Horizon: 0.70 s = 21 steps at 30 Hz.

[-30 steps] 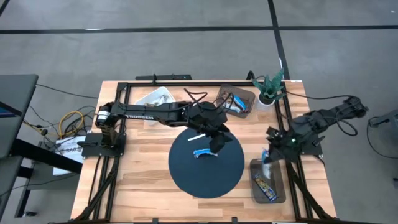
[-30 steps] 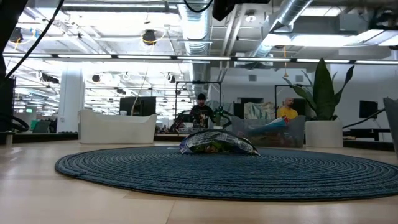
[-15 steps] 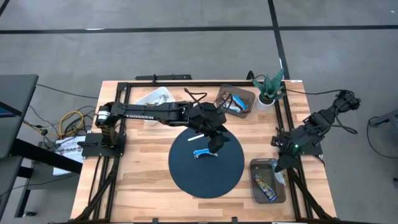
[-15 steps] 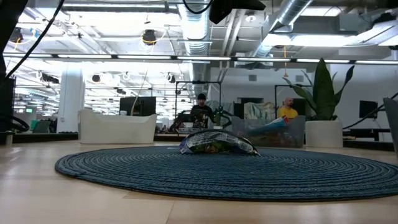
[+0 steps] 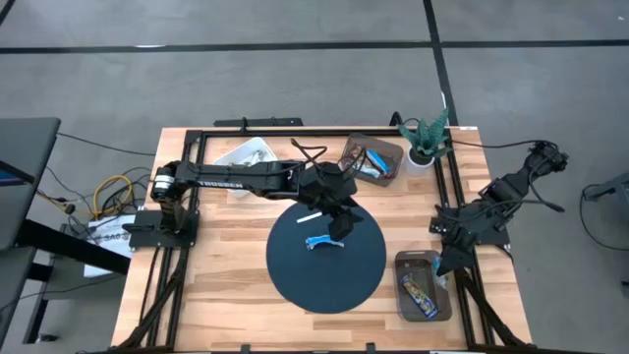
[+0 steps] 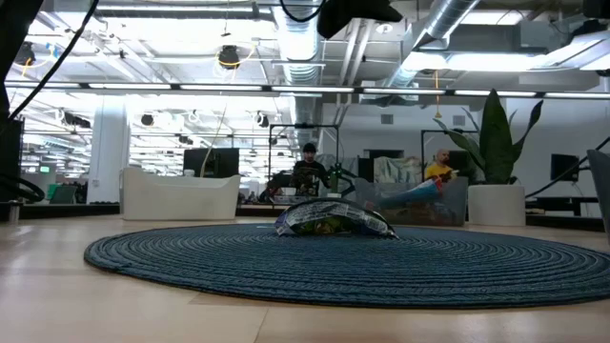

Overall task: Pick and place Granola Bars by type
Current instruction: Put the violet granola bar into the bottom black bin

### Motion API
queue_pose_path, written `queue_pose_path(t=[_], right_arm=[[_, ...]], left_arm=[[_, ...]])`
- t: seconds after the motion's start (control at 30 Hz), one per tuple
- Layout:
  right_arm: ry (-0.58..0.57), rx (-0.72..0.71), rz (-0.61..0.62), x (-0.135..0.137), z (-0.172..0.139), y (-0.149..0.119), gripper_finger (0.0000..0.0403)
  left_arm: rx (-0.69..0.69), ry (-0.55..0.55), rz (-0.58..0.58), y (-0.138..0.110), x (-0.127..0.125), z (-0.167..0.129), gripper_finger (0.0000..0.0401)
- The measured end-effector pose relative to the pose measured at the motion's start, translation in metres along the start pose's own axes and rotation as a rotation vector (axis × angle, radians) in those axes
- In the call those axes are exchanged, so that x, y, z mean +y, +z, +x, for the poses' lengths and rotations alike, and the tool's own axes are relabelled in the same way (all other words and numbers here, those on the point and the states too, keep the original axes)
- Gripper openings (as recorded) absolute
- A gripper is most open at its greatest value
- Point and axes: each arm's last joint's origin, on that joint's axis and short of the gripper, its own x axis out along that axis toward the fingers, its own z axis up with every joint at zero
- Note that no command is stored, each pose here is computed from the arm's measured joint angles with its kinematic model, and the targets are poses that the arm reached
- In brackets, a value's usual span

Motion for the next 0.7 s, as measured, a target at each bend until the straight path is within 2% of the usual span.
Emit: queue_pose_path(t=[0.2, 0.47, 0.57, 0.7], right_arm=[[-0.002, 0.001, -0.005, 0.0, 0.001, 0.0, 0.0233], [0.011, -0.027, -0.077, 0.002, 0.001, 0.002, 0.0239], [0.036, -0.141, -0.178, 0.007, 0.0, 0.006, 0.0239], [0.02, -0.399, -0.351, 0.014, -0.004, 0.014, 0.024]], left_arm=[[0.027, 0.037, -0.003, -0.003, 0.003, 0.0, 0.0211], [0.033, 0.043, -0.006, -0.003, 0.004, 0.0, 0.0211], [0.075, 0.059, -0.004, -0.007, 0.006, -0.001, 0.0211], [0.176, 0.118, 0.013, -0.017, 0.01, -0.003, 0.0211]])
